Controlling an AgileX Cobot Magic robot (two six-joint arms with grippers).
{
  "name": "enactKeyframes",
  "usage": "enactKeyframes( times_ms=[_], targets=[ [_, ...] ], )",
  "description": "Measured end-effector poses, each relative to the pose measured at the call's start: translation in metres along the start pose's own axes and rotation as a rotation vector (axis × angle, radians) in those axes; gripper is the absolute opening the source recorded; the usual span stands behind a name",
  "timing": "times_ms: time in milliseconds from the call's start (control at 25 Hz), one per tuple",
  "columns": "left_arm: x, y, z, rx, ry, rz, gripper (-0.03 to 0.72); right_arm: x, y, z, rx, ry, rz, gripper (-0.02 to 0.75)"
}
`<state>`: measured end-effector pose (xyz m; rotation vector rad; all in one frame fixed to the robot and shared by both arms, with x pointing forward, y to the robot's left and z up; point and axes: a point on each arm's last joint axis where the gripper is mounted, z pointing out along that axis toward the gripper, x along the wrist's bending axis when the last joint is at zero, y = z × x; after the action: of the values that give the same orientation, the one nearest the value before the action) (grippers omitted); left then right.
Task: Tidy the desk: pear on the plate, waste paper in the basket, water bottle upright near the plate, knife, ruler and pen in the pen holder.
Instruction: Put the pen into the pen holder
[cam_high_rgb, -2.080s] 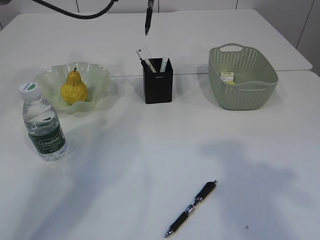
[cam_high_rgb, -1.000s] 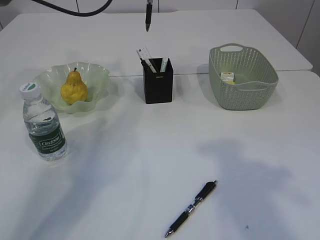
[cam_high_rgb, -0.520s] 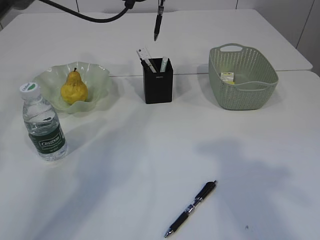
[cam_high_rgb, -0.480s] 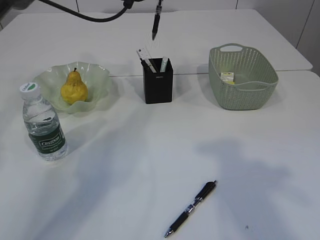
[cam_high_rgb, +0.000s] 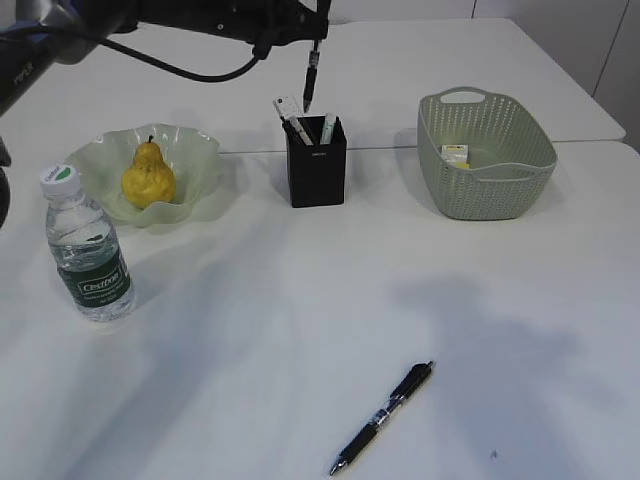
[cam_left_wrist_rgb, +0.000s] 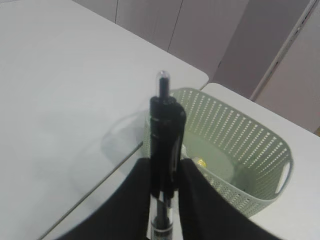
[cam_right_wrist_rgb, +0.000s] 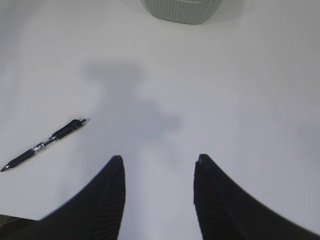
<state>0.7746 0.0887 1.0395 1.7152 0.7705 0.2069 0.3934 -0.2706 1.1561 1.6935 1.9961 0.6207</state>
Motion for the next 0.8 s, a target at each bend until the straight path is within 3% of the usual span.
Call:
enactKeyframes(
  times_ms=[800],
  targets=[
    [0.0045, -0.0081, 0.0055, 0.004, 0.006, 0.021, 0.130, 0.0007, 0.0024, 0.0000, -0.026, 0.008, 0.002, 0.368]
  ],
)
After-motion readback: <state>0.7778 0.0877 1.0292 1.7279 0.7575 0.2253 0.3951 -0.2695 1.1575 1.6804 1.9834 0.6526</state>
